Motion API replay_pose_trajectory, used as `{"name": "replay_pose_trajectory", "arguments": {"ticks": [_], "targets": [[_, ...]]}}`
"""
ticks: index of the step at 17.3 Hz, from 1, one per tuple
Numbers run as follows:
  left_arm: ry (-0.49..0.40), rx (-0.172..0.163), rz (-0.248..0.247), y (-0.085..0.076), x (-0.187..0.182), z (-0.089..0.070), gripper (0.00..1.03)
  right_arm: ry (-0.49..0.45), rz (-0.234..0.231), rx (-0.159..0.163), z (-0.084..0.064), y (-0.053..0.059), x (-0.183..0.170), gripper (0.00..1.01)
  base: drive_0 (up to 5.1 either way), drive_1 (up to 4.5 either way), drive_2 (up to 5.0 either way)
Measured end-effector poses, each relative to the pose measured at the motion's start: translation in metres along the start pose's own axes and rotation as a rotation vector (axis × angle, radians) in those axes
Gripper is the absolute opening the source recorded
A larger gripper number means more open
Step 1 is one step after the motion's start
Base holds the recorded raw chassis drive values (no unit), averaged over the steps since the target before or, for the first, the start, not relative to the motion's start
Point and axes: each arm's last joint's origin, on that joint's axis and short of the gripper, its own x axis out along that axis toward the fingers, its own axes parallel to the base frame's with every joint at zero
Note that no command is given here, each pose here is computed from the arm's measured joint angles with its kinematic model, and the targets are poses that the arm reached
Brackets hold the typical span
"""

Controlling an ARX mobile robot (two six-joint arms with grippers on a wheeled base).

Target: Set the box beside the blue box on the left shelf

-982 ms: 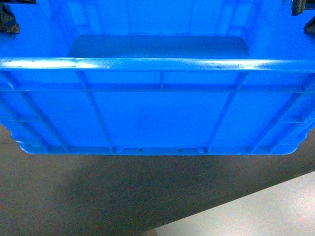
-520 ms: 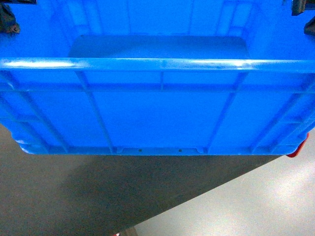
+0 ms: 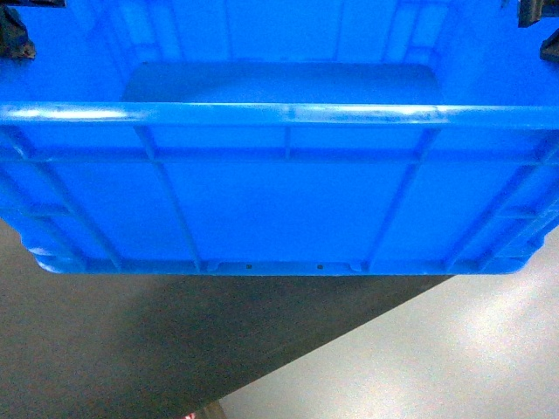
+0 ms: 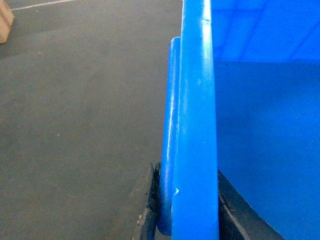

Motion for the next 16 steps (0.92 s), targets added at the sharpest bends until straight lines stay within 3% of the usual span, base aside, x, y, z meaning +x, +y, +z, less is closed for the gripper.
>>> {"name": "replay_pose_trajectory", "arguments": {"ticks": [16], "targets": [[0.001,0.001,0.000,0.0000,0.0000,-0.0001,0.20,0.000,0.000,0.000,0.0000,0.0000,0.0000,0.21,-1.5,-1.54,-1.5]]}}
